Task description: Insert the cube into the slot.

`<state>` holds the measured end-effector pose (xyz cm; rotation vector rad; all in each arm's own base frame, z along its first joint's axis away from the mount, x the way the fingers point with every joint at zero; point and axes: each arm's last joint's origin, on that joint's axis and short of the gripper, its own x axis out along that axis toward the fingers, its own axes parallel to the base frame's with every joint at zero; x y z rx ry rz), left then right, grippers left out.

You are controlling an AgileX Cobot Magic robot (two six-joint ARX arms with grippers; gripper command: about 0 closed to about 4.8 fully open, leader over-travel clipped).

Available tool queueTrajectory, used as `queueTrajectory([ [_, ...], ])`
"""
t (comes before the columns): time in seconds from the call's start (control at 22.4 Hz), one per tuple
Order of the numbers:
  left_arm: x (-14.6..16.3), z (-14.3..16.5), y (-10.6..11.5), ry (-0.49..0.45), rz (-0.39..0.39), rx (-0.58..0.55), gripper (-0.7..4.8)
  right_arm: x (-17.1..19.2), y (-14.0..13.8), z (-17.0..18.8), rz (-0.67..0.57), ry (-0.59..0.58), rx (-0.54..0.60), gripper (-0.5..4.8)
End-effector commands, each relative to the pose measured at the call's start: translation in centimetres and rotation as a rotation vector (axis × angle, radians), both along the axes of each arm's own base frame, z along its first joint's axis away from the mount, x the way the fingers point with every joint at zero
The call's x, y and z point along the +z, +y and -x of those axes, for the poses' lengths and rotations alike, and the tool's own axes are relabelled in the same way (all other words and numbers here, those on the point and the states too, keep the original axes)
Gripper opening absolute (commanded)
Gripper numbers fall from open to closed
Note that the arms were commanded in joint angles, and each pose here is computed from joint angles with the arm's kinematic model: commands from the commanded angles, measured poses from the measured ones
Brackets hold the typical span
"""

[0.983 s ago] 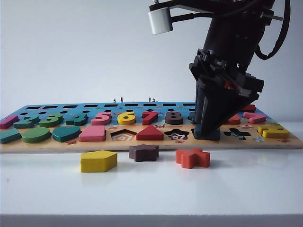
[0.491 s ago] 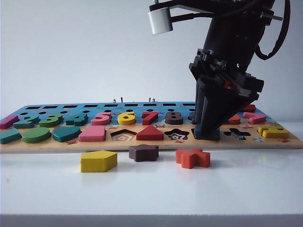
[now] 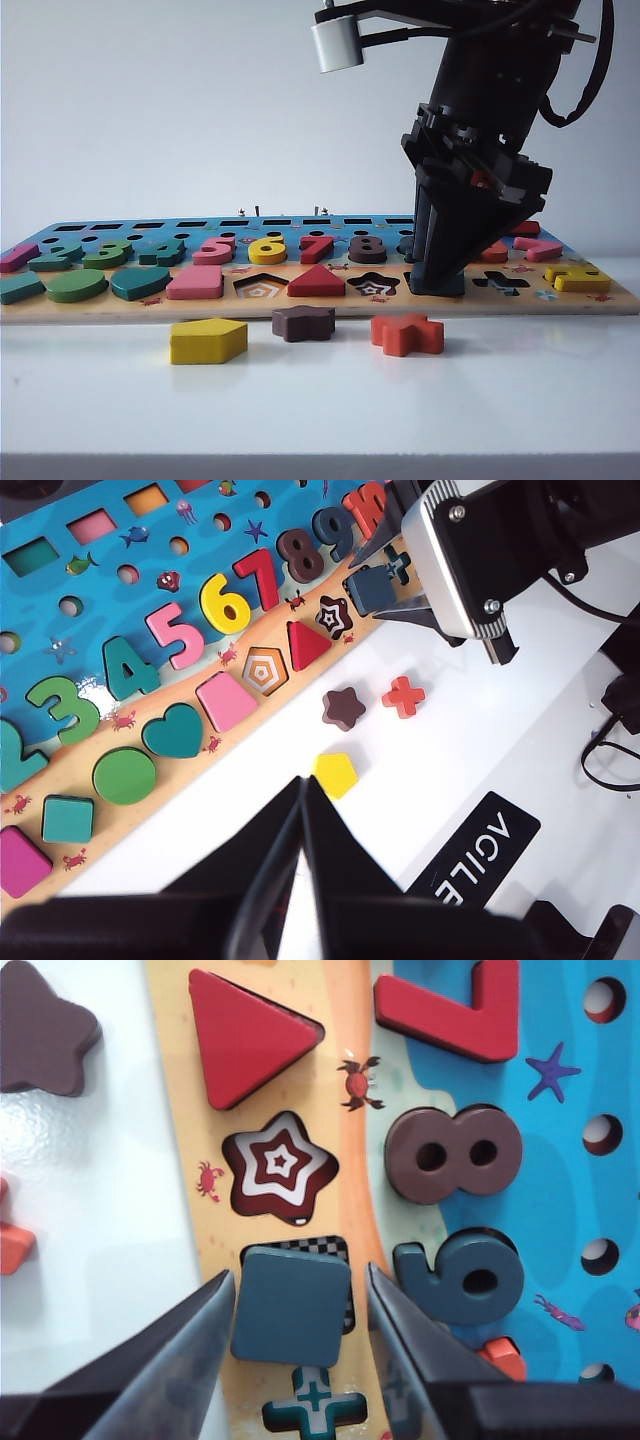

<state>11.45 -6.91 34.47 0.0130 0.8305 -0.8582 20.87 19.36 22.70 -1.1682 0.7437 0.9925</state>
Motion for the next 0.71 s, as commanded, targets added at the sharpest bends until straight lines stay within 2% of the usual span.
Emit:
queueTrajectory([
  [0.04, 0.3, -0.1, 0.0, -0.017, 0.014, -0.002, 0.17, 0.0, 0.0, 0.0, -0.007, 0.005, -0.015, 2.43],
  [0.71, 0.3, -0.1, 0.0, -0.017, 0.014, -0.002, 0.17, 1.2, -0.2, 0.3, -0.048, -0.035, -0.018, 2.44],
])
